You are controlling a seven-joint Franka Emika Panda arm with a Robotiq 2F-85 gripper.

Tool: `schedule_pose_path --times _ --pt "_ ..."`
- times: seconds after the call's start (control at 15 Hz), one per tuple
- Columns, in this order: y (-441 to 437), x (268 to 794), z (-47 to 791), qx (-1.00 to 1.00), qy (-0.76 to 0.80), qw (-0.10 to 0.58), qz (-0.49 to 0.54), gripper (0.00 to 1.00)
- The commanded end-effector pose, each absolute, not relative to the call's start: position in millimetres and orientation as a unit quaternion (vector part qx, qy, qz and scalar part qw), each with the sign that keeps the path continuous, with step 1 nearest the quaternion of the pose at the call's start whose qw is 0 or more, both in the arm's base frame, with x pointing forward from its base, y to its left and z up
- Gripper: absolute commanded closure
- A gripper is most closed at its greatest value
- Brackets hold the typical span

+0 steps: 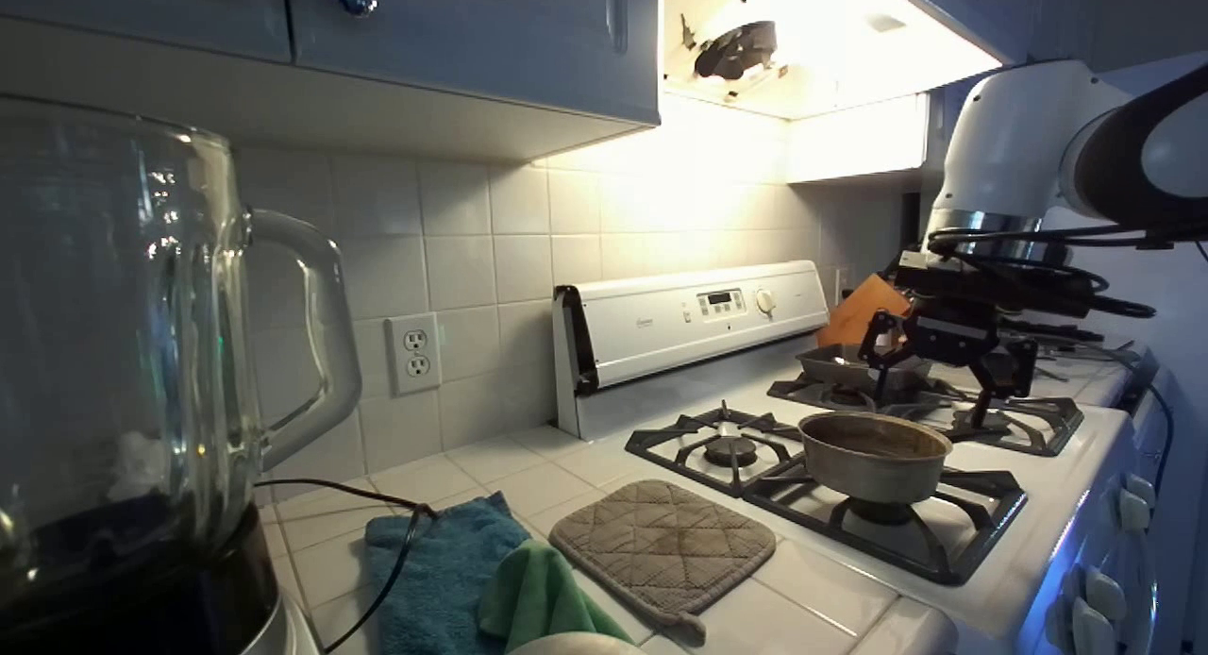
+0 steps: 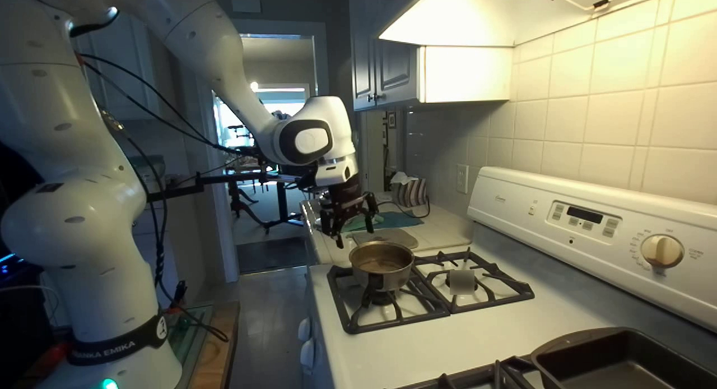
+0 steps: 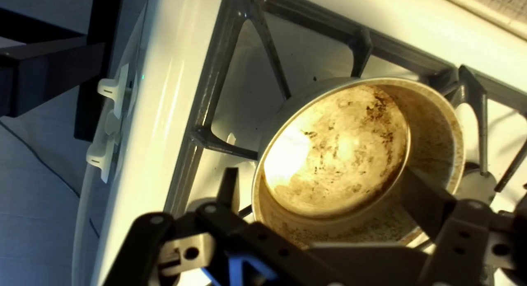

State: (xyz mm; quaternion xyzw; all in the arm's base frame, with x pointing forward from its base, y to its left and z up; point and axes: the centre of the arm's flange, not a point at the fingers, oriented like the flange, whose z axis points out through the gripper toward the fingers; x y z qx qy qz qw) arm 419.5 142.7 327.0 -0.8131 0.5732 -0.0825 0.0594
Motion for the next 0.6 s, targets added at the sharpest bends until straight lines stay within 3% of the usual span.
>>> schedule_pose_path --times 0.0,0.53 --pt "164.9 429.0 348.2 -0.847 0.521 0.049 -0.095 0.00" --pt "233.2 466.4 367.0 -0.939 0.324 0.068 -0.093 0.00"
